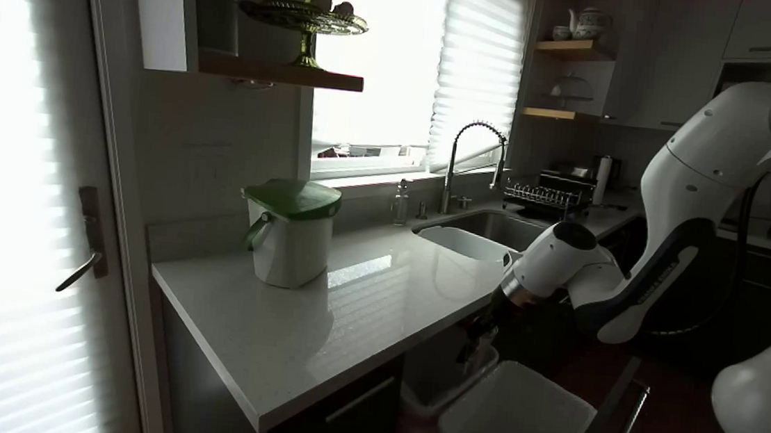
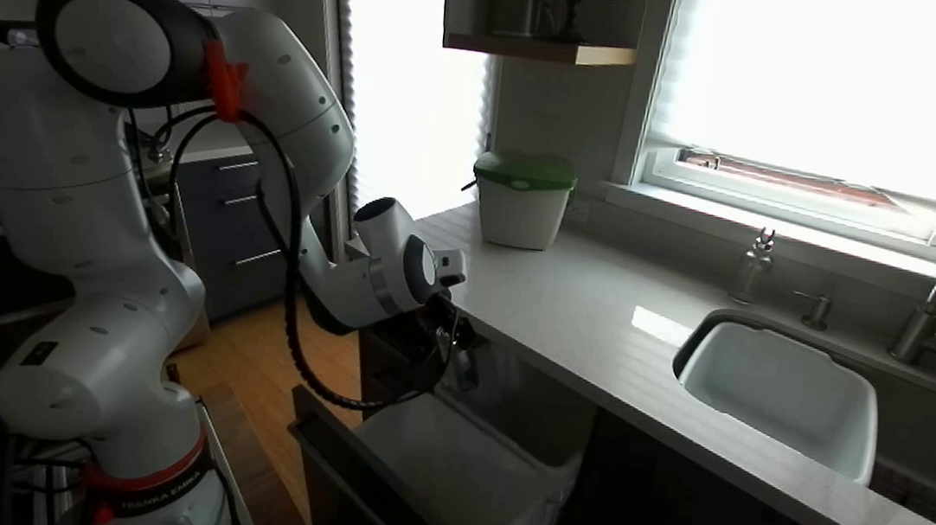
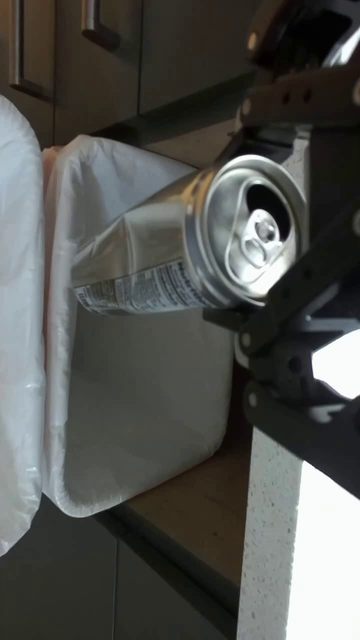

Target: Put the can inside the rubbish bin

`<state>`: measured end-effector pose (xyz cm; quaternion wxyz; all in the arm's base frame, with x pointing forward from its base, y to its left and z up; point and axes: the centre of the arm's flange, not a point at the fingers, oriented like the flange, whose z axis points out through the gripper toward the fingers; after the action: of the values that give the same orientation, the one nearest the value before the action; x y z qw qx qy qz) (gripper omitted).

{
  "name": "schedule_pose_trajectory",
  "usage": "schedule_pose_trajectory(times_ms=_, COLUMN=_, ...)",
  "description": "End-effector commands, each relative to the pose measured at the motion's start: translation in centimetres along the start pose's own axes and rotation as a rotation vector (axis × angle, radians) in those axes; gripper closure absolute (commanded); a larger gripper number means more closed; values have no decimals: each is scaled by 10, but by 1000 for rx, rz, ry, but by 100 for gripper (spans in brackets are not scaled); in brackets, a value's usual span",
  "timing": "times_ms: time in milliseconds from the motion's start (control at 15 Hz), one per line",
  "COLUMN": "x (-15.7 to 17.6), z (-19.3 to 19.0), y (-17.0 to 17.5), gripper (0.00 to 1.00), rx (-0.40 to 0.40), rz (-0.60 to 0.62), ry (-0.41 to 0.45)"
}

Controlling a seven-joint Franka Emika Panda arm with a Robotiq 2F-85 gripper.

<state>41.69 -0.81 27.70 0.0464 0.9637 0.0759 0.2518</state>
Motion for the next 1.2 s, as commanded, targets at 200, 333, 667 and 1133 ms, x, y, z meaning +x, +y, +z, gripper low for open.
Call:
schedule_pose_trajectory(times_ms=200, x=-14, z=62, y=10, gripper=66, rx=80, rz=-93, ry=0)
schedule_pose_trajectory(times_ms=333, x=-18, z=71, y=15, gripper=66, rx=90, rz=-108, ry=5)
schedule_pose_trajectory(times_ms=667, x=-31, z=90, y=31, gripper=66, rx=134, rz=-99, ry=52)
schedule_pose_trajectory(times_ms=1133, x=-57, z=119, y=56, gripper=66, rx=209, rz=-46, ry=148)
